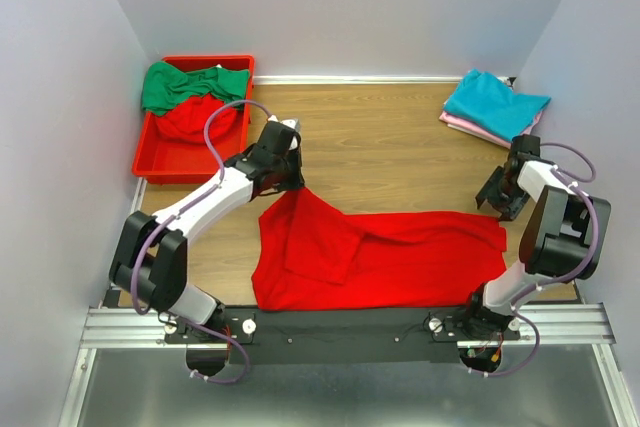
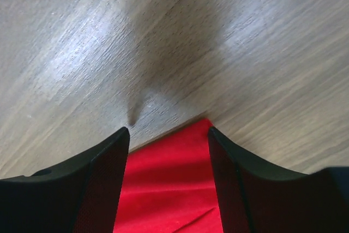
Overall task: Fold and stack the t-shirts
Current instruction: Fold the tshirt
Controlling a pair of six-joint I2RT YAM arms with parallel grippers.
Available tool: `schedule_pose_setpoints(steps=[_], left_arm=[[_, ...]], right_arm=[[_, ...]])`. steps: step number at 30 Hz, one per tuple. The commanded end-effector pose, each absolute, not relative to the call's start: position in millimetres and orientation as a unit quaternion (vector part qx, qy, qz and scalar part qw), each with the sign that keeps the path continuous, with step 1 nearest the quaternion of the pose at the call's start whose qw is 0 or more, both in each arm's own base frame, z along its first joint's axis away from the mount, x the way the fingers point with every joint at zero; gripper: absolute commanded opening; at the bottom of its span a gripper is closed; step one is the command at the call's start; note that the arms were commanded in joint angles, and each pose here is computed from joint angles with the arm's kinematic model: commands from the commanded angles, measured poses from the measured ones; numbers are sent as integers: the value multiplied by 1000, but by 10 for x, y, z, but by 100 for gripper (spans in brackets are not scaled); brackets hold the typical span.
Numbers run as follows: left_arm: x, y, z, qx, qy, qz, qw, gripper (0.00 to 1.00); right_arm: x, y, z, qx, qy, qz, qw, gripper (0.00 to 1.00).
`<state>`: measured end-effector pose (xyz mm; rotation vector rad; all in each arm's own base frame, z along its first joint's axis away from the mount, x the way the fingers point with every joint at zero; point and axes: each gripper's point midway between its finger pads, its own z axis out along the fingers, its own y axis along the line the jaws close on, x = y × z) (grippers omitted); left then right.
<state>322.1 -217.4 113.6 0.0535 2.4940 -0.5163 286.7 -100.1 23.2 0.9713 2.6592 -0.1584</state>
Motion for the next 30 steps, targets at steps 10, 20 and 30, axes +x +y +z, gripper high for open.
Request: schedule_pose_setpoints(steps=[10, 20, 30], left_arm=[[2967, -1966, 892, -16, 946, -177, 272, 0], [2881, -1910, 742, -19, 950, -170, 261, 0], [3572, -2083, 1013, 12, 938, -160, 307, 0]], right_arm=[[2718, -956, 38, 365, 922, -54, 118, 53], [2690, -987, -31, 384, 915, -65, 103, 6], [3149, -1202, 225, 390, 908, -66, 142, 2]])
